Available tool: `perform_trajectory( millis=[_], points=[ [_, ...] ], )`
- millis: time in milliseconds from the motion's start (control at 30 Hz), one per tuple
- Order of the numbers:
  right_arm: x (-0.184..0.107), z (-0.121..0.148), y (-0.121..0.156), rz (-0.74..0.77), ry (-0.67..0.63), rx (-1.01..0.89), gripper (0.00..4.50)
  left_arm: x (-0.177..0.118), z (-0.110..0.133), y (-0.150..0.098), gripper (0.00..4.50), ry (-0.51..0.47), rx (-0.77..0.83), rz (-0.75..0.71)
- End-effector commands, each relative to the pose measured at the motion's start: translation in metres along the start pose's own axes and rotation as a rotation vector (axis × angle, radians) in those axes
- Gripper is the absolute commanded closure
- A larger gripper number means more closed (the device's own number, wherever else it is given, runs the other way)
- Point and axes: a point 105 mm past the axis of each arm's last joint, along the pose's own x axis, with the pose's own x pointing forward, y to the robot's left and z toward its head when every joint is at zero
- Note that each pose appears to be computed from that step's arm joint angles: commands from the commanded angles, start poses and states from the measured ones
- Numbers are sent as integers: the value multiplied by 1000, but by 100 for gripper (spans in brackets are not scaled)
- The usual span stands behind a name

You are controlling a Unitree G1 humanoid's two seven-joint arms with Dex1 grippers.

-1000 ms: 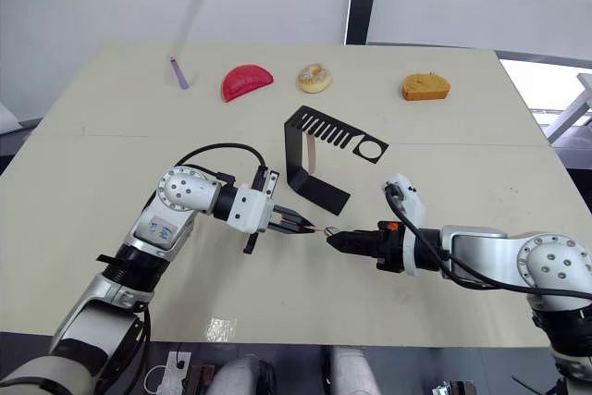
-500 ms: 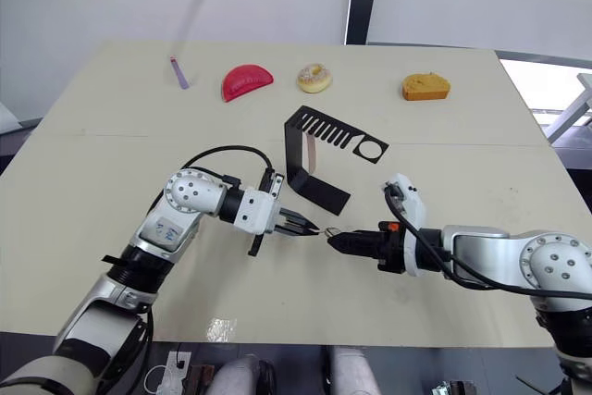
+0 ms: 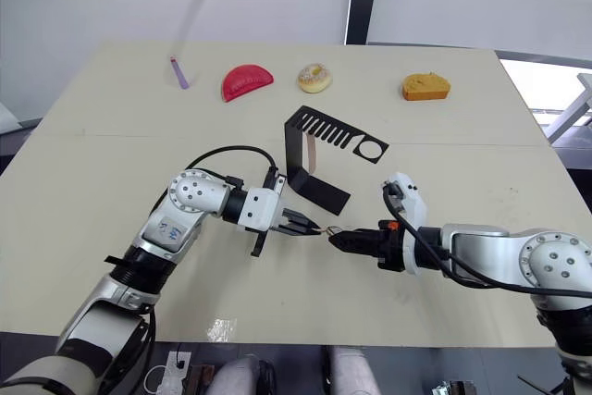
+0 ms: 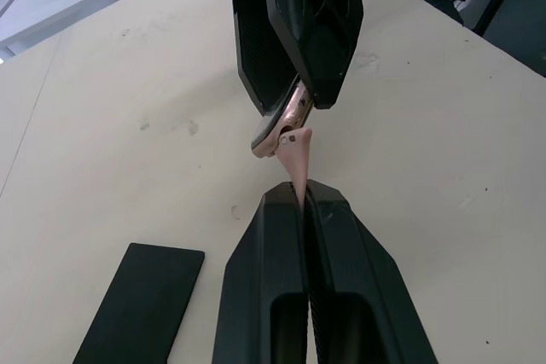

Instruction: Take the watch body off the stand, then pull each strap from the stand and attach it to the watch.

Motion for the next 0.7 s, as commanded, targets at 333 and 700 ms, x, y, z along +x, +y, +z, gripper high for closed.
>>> perform_trajectory(
  millis=[333,700],
  points=[
    [0,1,20,64,5,-64,299,10,16,7,450,-19,67,11],
    [2,-1,16,29,21,-86,299,14,20,8,450,-27,68,16]
  ],
)
